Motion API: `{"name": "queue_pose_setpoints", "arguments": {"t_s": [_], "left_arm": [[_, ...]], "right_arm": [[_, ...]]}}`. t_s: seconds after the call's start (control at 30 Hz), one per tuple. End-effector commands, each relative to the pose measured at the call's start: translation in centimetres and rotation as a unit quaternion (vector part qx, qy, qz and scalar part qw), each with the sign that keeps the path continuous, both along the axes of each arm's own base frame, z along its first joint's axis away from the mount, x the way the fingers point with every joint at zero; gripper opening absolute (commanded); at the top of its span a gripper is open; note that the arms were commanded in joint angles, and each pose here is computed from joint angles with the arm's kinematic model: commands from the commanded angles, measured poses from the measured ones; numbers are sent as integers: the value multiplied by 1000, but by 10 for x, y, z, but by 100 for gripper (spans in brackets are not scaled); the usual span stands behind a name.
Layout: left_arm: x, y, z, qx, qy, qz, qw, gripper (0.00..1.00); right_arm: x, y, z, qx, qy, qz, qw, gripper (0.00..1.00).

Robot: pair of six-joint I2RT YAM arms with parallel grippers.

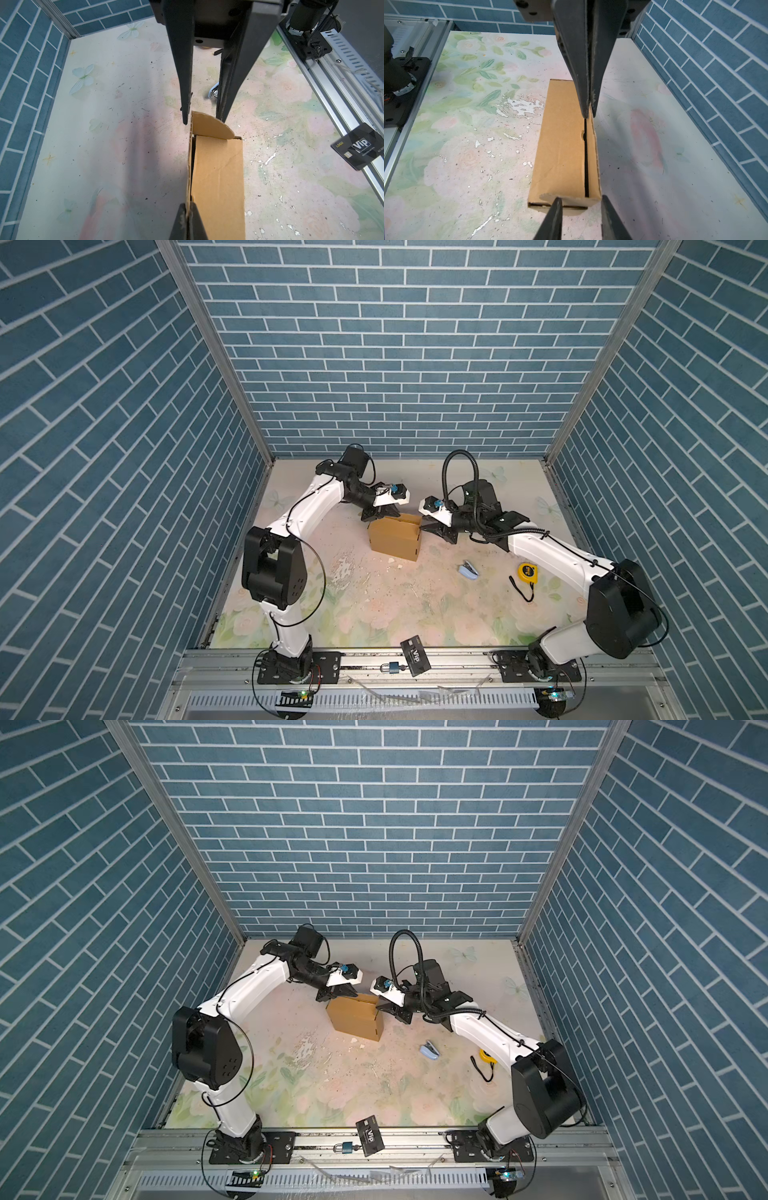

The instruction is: Fold the paper box

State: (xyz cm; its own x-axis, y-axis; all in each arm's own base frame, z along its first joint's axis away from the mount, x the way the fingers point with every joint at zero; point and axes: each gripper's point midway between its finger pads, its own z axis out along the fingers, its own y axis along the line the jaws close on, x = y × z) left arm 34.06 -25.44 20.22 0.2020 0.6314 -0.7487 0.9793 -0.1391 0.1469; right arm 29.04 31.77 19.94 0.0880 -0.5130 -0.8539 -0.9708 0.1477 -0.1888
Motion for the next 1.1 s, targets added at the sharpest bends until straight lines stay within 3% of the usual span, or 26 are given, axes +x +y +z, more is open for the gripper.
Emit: {"name": "queue_pose_setpoints", "arguments": {"t_s": [0.0,0.4,1.07], "left_arm": [[-17,-1,-8,6,35,-10,999,6],[-17,-1,-10,7,38,-11,999,6],[-19,-2,-12,8,40,-12,999,6]], "right_arm": [[-4,6,19,27,-20,8,999,32],[-14,-9,-5,-26,-18,10,999,32],[-13,-2,13,1,-24,13,1000,37]]}}
